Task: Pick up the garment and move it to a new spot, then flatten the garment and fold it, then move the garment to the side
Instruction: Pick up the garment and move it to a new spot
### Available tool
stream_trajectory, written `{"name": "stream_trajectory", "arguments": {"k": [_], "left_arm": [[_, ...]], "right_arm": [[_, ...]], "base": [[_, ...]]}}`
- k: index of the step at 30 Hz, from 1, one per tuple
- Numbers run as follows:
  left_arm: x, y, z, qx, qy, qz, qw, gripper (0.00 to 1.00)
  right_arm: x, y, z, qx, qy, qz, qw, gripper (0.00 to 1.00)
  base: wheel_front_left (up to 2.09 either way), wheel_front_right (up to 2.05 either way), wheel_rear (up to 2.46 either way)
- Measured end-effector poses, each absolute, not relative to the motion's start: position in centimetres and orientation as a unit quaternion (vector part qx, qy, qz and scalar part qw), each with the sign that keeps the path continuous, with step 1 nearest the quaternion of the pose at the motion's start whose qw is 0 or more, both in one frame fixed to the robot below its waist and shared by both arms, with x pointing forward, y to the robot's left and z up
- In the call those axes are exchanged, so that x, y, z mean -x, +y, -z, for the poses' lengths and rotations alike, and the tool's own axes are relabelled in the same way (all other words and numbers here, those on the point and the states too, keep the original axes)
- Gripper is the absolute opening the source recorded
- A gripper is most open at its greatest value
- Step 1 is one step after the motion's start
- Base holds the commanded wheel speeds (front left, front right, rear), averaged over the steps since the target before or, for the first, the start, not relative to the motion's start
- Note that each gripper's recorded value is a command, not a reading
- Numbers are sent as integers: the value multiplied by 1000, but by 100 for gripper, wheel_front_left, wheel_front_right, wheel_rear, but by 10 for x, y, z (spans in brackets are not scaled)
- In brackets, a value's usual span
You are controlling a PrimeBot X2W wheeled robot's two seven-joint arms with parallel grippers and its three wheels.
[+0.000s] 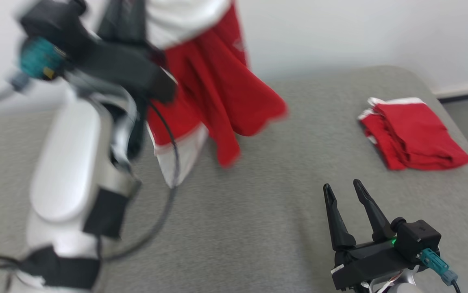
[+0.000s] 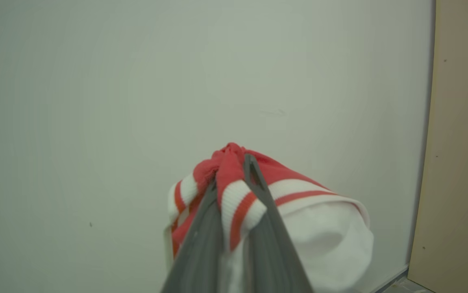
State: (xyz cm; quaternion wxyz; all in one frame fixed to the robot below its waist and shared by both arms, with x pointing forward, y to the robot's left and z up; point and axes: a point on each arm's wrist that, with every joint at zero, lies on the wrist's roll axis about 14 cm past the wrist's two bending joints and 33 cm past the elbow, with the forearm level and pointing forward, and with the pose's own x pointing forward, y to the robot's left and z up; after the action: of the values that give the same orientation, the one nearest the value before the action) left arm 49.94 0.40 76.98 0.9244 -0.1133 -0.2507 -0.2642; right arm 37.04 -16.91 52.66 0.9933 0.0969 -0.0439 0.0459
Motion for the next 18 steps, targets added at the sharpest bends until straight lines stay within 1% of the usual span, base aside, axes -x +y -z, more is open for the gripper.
{"name": "stream_trajectory", "arguments": {"k": [2, 4, 9, 13, 14, 15, 16, 18], "left_arm": [[-498, -6, -758, 115, -237, 274, 925, 0], [-498, -27, -712, 115, -184, 287, 933, 0], [-501, -41, -621, 108, -81, 285, 949, 0], [-493, -50, -555, 91, -11, 293, 952, 0], [-491, -52, -543, 87, 3, 296, 951, 35], [-487, -55, -529, 76, 16, 304, 950, 93], [-483, -55, -519, 74, 28, 308, 948, 100], [-476, -53, -499, 67, 50, 309, 947, 100]], "right_arm": [[-369, -173, -526, -98, -44, -39, 993, 100], [-365, -181, -521, -101, -40, -25, 994, 100], [-364, -190, -509, -106, -26, -9, 994, 100], [-367, -191, -499, -108, -13, -5, 994, 100], [-367, -191, -497, -108, -10, -4, 994, 100], [-368, -191, -495, -108, -8, -4, 994, 100], [-368, -190, -494, -109, -6, -6, 994, 100], [-370, -187, -493, -109, -5, -11, 994, 100]], "base": [[0, 0, 0], [0, 0, 0], [0, 0, 0], [0, 0, 0], [0, 0, 0], [0, 0, 0], [0, 0, 0], [0, 0, 0]]}}
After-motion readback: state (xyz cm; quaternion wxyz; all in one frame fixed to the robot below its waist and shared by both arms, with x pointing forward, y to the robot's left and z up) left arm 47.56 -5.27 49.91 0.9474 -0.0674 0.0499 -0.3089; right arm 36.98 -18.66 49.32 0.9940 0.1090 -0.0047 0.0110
